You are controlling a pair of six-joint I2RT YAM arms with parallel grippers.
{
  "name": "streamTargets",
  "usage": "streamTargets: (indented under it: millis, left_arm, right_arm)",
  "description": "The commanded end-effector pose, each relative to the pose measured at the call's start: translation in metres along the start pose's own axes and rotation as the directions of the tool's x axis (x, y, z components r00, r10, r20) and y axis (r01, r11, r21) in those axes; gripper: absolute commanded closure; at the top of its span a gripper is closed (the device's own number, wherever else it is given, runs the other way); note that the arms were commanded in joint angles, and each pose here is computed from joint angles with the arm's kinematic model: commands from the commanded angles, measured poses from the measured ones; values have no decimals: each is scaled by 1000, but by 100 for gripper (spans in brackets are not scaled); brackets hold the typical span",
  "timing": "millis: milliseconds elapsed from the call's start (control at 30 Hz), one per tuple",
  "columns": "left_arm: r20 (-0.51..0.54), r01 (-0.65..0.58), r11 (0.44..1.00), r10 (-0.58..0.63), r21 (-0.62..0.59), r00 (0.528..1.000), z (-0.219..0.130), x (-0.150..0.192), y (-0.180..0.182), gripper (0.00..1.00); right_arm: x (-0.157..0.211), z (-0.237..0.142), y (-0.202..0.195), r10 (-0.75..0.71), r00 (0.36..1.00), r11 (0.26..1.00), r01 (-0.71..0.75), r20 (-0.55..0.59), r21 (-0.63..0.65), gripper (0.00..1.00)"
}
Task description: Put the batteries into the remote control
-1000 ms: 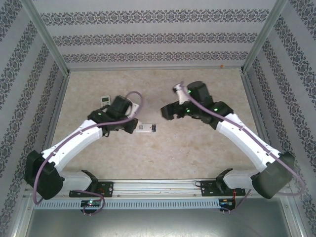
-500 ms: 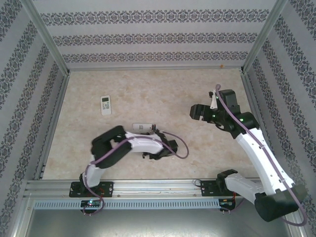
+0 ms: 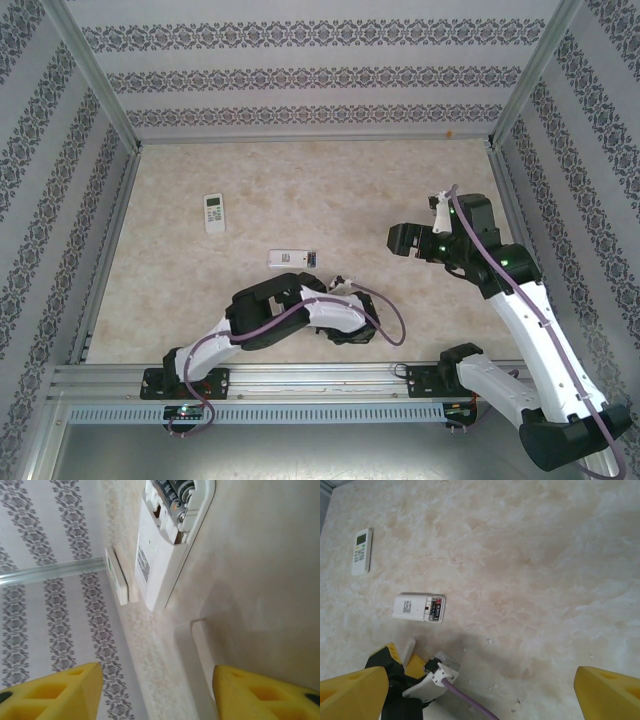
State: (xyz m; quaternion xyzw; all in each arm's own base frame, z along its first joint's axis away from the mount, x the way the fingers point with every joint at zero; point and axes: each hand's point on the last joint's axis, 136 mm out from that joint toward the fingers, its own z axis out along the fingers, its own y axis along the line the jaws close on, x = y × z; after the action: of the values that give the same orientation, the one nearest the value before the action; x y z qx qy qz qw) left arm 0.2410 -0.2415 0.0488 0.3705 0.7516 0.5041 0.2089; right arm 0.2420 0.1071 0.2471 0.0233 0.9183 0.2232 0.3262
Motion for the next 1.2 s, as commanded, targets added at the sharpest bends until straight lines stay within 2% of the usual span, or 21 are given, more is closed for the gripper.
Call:
streamTargets:
  millis: [0, 133, 200, 267, 300, 367, 400, 467, 500, 533, 600, 633, 700, 800, 867, 967, 1167]
  left_arm:
    - [4, 126, 949, -133, 288, 991, -35, -10, -22, 33]
    - [40, 193, 825, -252, 532, 967, -69, -22, -18, 15]
    - [24, 241, 751, -323, 614, 946, -83, -23, -10, 12]
    - [-21, 305, 651, -406, 695, 914, -93, -21, 0, 11]
    - [-67, 359, 580, -463, 732, 884, -95, -19, 8, 11]
    - [-179, 466, 393, -580, 793, 794, -93, -15, 32, 10]
    - [-254, 525, 272, -642, 807, 724, -88, -11, 47, 10]
    - [-399, 597, 17, -728, 802, 557, -71, -2, 77, 10]
    - [-465, 612, -110, -758, 783, 458, -59, 5, 95, 10]
    - [-513, 618, -206, -774, 759, 371, -46, 15, 111, 9]
    - [-560, 622, -304, -785, 722, 266, -22, 34, 133, 7]
    - [-577, 623, -331, -780, 709, 243, -11, 43, 141, 5]
    - [-611, 623, -365, -756, 691, 234, 4, 53, 148, 4]
    - [-629, 595, -398, -738, 699, 245, 18, 54, 156, 3]
    - [-628, 575, -406, -733, 711, 259, 25, 52, 160, 1]
    - [-637, 545, -424, -714, 723, 289, 37, 49, 160, 0]
    - [-647, 533, -431, -690, 728, 325, 51, 47, 156, 0]
  right_arm:
    - [5, -5, 6, -31, 999, 999, 31, -9, -31, 5]
    - [5, -6, 6, -56, 998, 998, 56, -4, -32, 4]
    - [3, -7, 6, -84, 996, 996, 84, 9, -27, 2]
    - [-1, -8, 9, -120, 992, 992, 121, 31, -37, 2]
    - [-3, -7, 12, -143, 989, 988, 145, 43, -57, 2]
    - [-3, -2, 25, -202, 978, 970, 208, 56, -130, 2]
    - [-1, 3, 32, -241, 969, 954, 248, 60, -166, 2]
    - [11, 19, 44, -345, 937, 910, 349, 55, -223, 2]
    - [19, 29, 53, -416, 907, 875, 417, 57, -245, 2]
    - [31, 41, 63, -495, 867, 828, 492, 59, -271, 2]
    - [59, 63, 85, -641, 765, 709, 622, 64, -332, 2]
    - [78, 73, 97, -707, 705, 635, 669, 59, -385, 2]
    - [105, 90, 115, -798, 600, 515, 728, 59, -452, 2]
    - [135, 122, 131, -857, 508, 407, 767, 82, -496, 2]
    - [143, 143, 139, -861, 498, 388, 775, 104, -498, 2]
    - [151, 176, 142, -851, 517, 413, 765, 89, -494, 2]
    - [156, 209, 152, -851, 512, 397, 771, 115, -498, 2]
